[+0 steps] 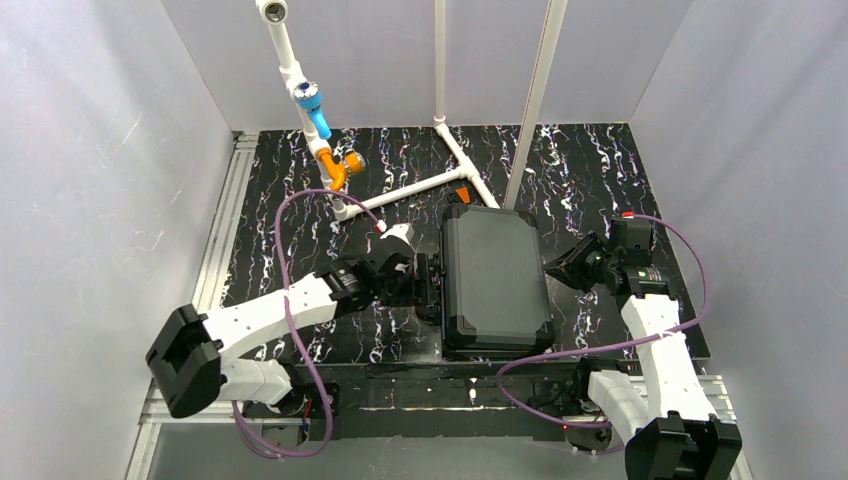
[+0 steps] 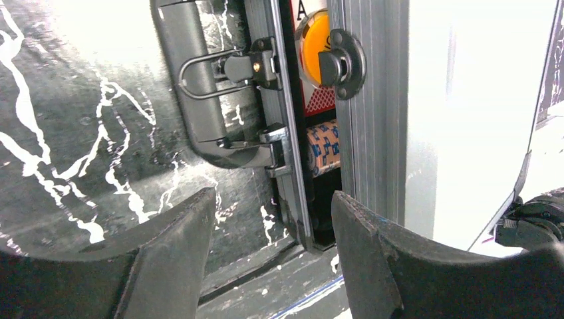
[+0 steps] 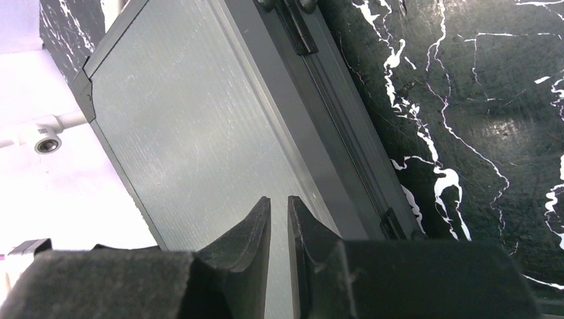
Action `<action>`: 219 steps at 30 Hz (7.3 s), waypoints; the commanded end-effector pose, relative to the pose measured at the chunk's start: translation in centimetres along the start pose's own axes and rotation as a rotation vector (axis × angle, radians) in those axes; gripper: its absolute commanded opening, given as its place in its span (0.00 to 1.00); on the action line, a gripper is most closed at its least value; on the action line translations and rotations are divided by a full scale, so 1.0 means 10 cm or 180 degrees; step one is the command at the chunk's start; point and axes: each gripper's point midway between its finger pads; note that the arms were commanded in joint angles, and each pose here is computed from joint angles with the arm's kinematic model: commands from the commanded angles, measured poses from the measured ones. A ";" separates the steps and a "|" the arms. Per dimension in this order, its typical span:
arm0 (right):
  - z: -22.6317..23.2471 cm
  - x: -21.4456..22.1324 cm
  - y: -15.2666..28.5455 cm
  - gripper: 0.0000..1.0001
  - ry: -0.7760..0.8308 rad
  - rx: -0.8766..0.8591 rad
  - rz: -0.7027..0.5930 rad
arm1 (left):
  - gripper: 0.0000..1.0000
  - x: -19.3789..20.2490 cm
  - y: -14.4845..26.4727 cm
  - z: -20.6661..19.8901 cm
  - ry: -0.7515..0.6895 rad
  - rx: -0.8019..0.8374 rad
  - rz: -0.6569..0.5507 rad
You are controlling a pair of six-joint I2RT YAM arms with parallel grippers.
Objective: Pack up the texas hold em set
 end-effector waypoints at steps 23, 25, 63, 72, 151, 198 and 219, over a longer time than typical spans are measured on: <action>1.16 0.61 -0.47 0.42 0.1488 -0.0545 0.0414 | 0.60 -0.45 0.64 0.75 0.0211 -0.0373 -0.0408; 1.19 0.64 -0.51 0.42 0.1526 -0.0557 0.0438 | 0.59 -0.45 0.59 0.76 0.0324 -0.0311 -0.0360; -0.15 1.43 -0.87 0.42 0.1808 0.0388 0.1130 | 0.33 -0.51 -0.49 0.72 0.1313 -0.0243 0.0252; -0.18 1.39 -0.87 0.41 0.1843 0.0453 0.1070 | 0.23 -0.39 -0.64 0.79 0.1332 -0.0428 0.0355; -0.31 1.51 -0.89 0.39 0.1841 0.0413 0.1162 | 0.13 -0.38 -0.78 -0.01 0.0906 0.0050 0.0443; -0.34 1.53 -0.91 0.39 0.1848 0.0413 0.1172 | 0.13 -0.40 -0.39 -0.81 0.0588 0.0409 0.0358; -0.33 1.54 -0.90 0.39 0.1840 0.0403 0.1184 | 0.11 -0.44 -0.11 -0.18 0.0374 -0.0263 0.0016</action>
Point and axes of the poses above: each gripper's point midway between its finger pads, its own y axis back along the fingers, its own z axis along the line the jaws close on, x = y × z, and after that the axes turned 10 degrees about y, right-handed
